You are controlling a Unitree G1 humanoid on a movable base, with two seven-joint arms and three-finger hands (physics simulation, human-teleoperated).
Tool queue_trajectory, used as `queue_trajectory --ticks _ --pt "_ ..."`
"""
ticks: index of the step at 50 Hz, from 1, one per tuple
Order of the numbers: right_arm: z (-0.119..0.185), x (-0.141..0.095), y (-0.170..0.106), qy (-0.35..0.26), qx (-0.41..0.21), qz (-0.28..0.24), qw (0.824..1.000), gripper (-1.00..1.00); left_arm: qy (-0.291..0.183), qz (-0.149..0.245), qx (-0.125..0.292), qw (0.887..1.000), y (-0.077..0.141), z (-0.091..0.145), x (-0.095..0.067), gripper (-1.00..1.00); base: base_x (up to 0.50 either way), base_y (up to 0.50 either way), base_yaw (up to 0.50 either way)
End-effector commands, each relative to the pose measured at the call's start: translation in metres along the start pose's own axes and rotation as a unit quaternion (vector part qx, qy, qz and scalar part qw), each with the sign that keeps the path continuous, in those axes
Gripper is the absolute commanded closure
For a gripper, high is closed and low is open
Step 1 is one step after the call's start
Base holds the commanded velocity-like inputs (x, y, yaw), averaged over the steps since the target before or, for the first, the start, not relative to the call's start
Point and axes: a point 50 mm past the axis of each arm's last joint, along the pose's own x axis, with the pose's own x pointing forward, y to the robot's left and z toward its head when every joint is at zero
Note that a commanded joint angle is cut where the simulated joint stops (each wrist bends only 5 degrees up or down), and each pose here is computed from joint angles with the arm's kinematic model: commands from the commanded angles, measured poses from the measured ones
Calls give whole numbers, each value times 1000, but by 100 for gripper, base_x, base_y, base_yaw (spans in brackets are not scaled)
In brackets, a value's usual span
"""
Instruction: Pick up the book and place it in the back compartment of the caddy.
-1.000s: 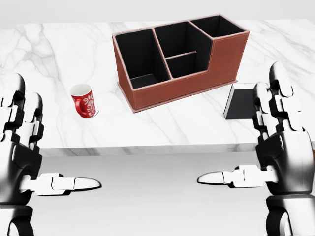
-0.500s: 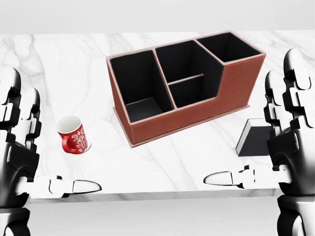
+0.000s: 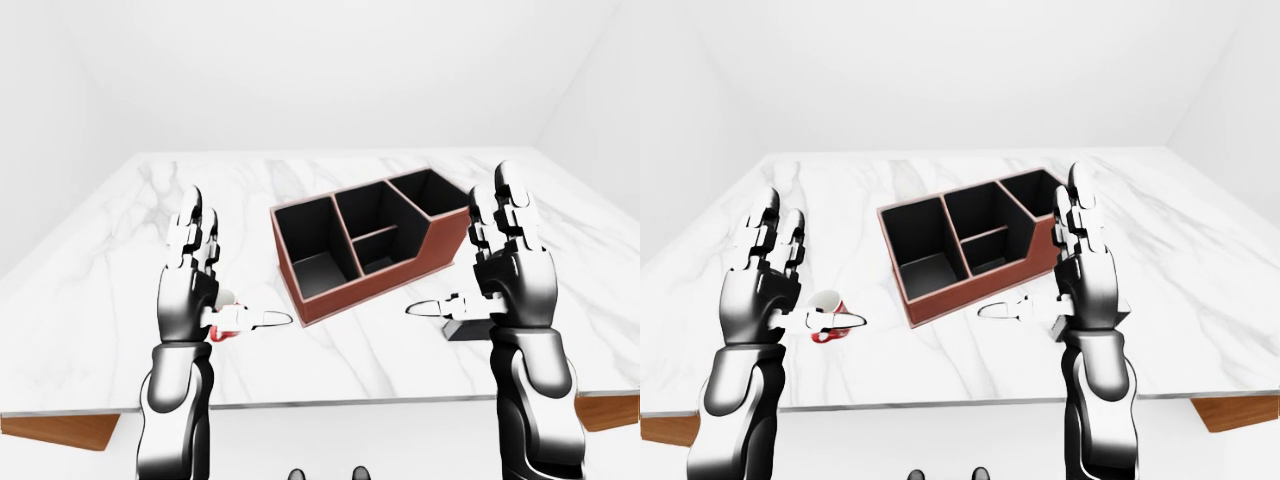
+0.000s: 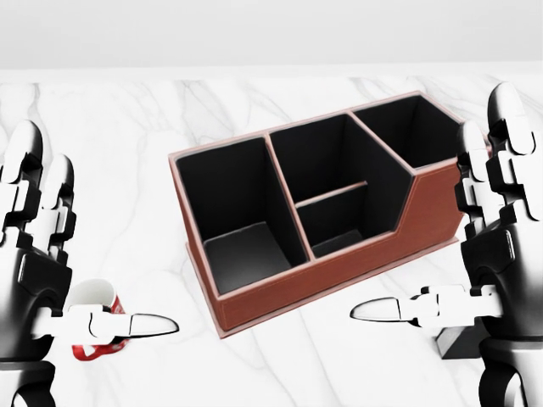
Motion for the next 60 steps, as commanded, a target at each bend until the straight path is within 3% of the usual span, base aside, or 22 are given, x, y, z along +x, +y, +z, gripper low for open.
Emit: queue_trajectory --ticks 1,18,37,60 --pt "0 0 1 0 -2 1 1000 -100 0 0 1 1000 0 0 0 -100 50 0 0" --pt "-1 1 2 3 -10 -2 1000 -100 11 -2 0 1000 -1 -5 -1 -100 38 0 0" --pt "4 2 4 -8 -26 3 1000 -100 7 -2 0 1000 -1 -3 -1 -100 0 0 0" --pt "19 10 -21 -38 -96 -15 995 -100 4 -1 1 1000 -1 -1 -1 -100 0 0 0"
